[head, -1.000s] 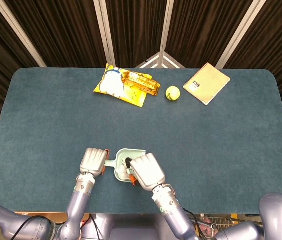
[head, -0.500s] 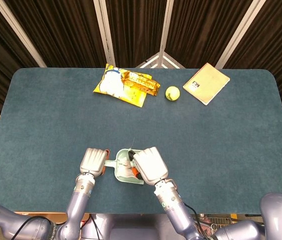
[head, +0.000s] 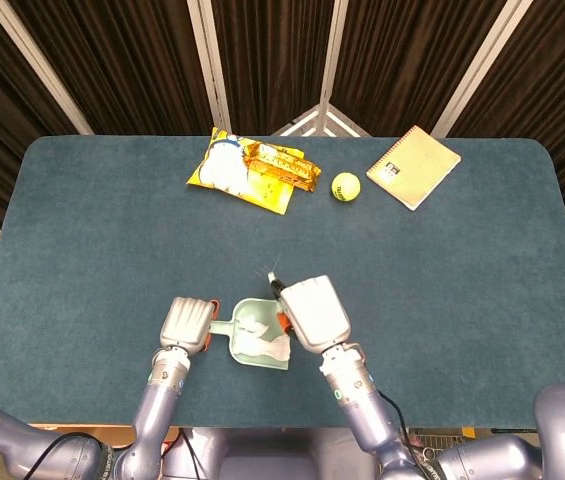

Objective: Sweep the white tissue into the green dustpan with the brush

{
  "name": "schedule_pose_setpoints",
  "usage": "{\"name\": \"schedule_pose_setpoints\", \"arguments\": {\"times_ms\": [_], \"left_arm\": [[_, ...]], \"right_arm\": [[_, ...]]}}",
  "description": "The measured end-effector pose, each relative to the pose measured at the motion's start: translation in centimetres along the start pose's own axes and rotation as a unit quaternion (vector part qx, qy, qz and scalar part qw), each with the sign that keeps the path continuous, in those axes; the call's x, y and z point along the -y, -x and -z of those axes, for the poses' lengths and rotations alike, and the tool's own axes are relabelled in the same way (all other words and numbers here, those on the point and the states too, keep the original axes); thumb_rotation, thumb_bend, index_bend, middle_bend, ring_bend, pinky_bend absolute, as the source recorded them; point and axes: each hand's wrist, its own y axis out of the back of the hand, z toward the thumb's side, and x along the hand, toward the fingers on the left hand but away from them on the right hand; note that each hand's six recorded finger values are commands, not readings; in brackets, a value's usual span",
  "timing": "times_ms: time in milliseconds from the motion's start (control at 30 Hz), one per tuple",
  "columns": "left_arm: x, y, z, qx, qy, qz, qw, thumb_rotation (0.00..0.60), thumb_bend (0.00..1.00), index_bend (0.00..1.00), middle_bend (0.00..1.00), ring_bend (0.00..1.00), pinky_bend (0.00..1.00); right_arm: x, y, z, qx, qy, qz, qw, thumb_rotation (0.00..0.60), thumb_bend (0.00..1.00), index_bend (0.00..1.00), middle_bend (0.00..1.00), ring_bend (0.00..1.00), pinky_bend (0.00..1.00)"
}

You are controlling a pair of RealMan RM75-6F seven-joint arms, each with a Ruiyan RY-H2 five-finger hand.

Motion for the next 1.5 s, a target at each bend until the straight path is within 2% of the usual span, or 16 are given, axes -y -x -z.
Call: {"name": "schedule_pose_setpoints", "arguments": {"times_ms": [100,167,267,367,533,767,1067,1267,1500], "left_arm": [[0.0,0.1,0.0,0.000,0.001,0.000,1.0000,0.600,0.46,0.56,1.00,1.00,0.99],[-0.1,0.1,0.1,-0.001,-0.001,0.000,1.0000,0.600,0.30,0.48,1.00,1.00,0.99],[-0.2,0.1,0.3,-0.001,-0.004,-0.001,1.0000,0.600,0.12,0.37,1.00,1.00,0.99],[-0.4,0.1,0.6,-0.002,-0.008,-0.003,1.0000,0.600,0.02,0.28,1.00,1.00,0.99],[-0.9,0.3,1.1,-0.004,-0.008,-0.009,0.9999,0.600,0.00,0.22,1.00,1.00,0.99],[-2.3,0.6,2.5,-0.006,0.006,-0.027,0.9996,0.600,0.00,0.22,1.00,1.00,0.99],[-5.4,2.0,6.3,-0.010,0.028,-0.068,0.9973,0.600,0.00,0.22,0.99,1.00,0.99],[-6.9,3.3,9.2,-0.010,0.049,-0.089,0.9948,0.600,0.00,0.22,0.99,1.00,0.99],[-6.9,4.8,10.9,0.002,0.065,-0.091,0.9938,0.600,0.00,0.22,0.98,1.00,0.99]], "right_arm": [[0.4,0.1,1.2,0.009,-0.019,-0.002,0.9998,0.600,0.39,0.81,0.97,0.96,0.88],[0.8,0.1,1.8,0.016,-0.024,-0.004,0.9996,0.600,0.39,0.81,0.97,0.96,0.88],[1.2,0.1,2.8,0.025,-0.024,-0.009,0.9994,0.600,0.39,0.81,0.97,0.96,0.88],[1.4,0.1,3.4,0.030,-0.023,-0.011,0.9992,0.600,0.39,0.81,0.97,0.96,0.88],[1.4,0.1,3.9,0.032,-0.023,-0.010,0.9992,0.600,0.39,0.81,0.97,0.96,0.88],[1.4,0.1,5.0,0.041,-0.041,-0.006,0.9983,0.600,0.39,0.81,0.97,0.96,0.88],[0.9,0.5,9.6,0.090,-0.080,0.005,0.9927,0.600,0.39,0.81,0.97,0.96,0.88],[0.6,0.6,12.1,0.109,-0.137,0.018,0.9844,0.600,0.39,0.81,0.97,0.96,0.88],[1.3,0.2,14.3,0.129,-0.214,0.010,0.9682,0.600,0.39,0.81,0.97,0.96,0.88]]}}
